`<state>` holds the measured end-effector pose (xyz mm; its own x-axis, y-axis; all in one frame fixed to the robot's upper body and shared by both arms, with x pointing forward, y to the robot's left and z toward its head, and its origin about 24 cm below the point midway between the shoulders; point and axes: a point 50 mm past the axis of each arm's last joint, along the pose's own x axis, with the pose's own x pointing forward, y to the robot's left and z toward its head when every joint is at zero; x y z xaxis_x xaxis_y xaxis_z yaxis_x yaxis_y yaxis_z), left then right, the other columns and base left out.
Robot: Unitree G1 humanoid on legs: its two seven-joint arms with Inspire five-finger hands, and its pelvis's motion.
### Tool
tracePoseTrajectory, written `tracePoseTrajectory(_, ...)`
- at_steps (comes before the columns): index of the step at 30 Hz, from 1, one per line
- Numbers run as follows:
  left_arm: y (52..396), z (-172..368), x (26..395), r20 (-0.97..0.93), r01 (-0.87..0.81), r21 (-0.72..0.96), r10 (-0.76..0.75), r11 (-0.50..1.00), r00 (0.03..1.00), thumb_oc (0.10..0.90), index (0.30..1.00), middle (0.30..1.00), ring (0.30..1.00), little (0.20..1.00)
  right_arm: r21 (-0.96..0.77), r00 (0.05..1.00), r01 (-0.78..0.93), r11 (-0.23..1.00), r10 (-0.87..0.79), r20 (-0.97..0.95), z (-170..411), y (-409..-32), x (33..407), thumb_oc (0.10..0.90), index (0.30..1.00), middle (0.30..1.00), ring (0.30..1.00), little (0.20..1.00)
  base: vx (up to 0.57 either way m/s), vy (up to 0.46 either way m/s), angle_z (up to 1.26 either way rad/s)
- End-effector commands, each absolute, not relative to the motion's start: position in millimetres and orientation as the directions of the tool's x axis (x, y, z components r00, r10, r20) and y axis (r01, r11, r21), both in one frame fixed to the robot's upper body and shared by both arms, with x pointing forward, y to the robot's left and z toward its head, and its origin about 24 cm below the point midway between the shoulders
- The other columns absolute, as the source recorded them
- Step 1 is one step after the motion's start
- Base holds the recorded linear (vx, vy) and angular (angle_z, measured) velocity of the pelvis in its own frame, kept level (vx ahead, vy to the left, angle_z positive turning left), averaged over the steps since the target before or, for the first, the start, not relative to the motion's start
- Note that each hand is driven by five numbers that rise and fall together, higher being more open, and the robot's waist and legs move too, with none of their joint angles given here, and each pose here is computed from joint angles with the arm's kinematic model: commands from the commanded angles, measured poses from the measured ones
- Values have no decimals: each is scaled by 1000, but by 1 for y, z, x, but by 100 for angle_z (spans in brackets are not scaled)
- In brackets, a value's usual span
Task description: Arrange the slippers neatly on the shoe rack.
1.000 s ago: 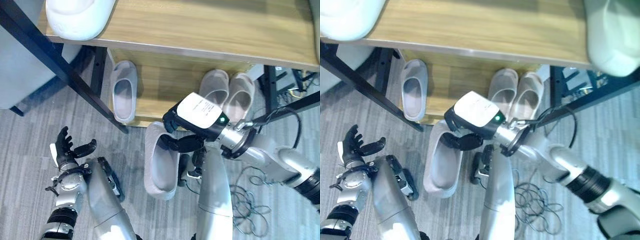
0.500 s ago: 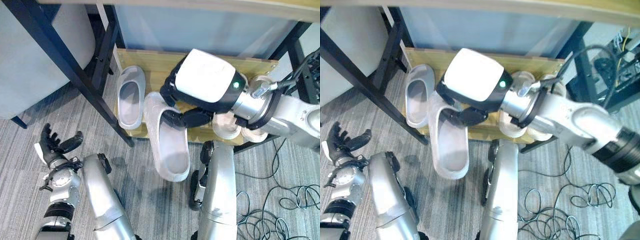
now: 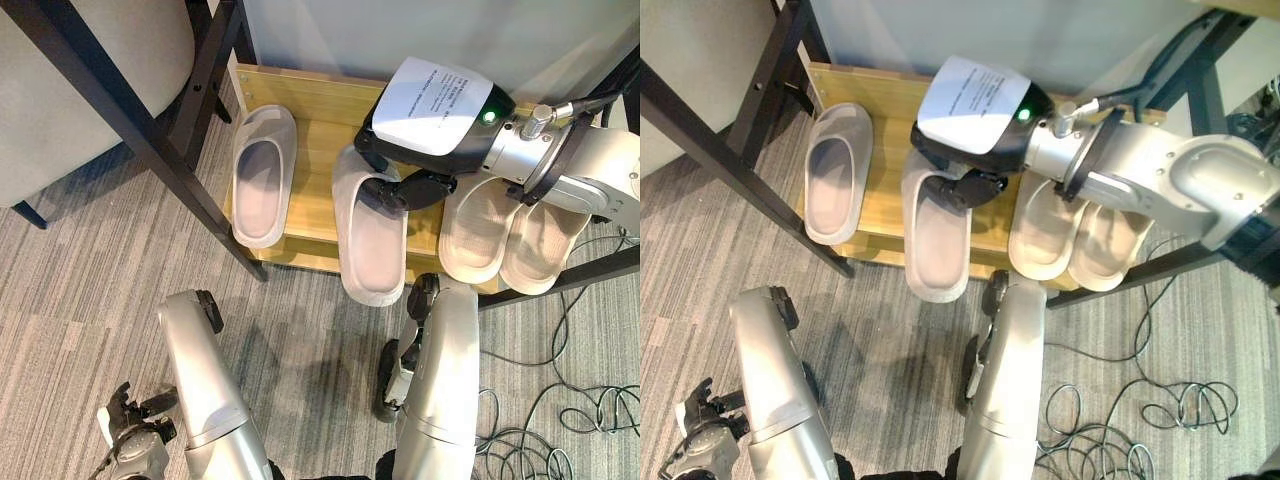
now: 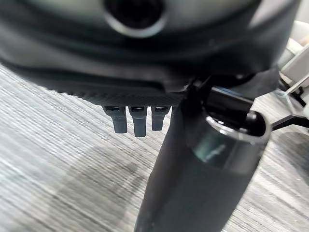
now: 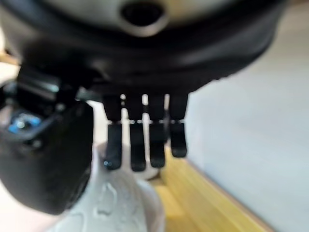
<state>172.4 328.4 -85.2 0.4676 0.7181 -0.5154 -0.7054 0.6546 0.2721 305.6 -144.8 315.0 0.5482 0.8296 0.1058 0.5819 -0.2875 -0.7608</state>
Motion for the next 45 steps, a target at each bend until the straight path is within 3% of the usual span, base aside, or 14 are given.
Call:
tracePoseTrajectory(1, 338, -61, 196, -383, -668, 304, 729, 679, 567, 800, 900, 900, 900, 900, -555, 347, 827, -88, 857, 380, 391, -129, 278, 400, 300, 300, 300, 300, 0, 0, 0)
tracePoseTrajectory(18, 363, -73, 158, -456, -639, 417, 757, 646, 467, 800, 900, 900, 900, 900, -403, 412, 878, -259, 836, 362, 414, -130, 296, 400, 300, 300, 300, 300, 20, -3, 1)
tracePoseTrajectory(26, 366, -80, 143, -496, -587, 485, 757, 648, 426, 800, 900, 900, 900, 900, -393, 384, 889, -234, 849, 363, 418, -120, 294, 400, 300, 300, 300, 300, 37, -14, 1)
tracePoseTrajectory(40, 366, -78, 146, -478, -532, 508, 735, 678, 480, 800, 900, 900, 900, 900, -405, 403, 889, -215, 787, 467, 440, -131, 297, 400, 300, 300, 300, 300, 17, -8, 2)
tracePoseTrajectory(41, 365, -78, 146, -479, -526, 511, 733, 680, 483, 800, 900, 900, 900, 900, -408, 411, 886, -222, 783, 467, 440, -132, 297, 800, 900, 900, 900, 900, 26, -8, 3)
tracePoseTrajectory(45, 365, -80, 142, -487, -499, 533, 730, 684, 480, 800, 900, 900, 900, 900, -434, 434, 873, -221, 758, 487, 442, -138, 302, 800, 900, 900, 900, 900, 5, -1, 1)
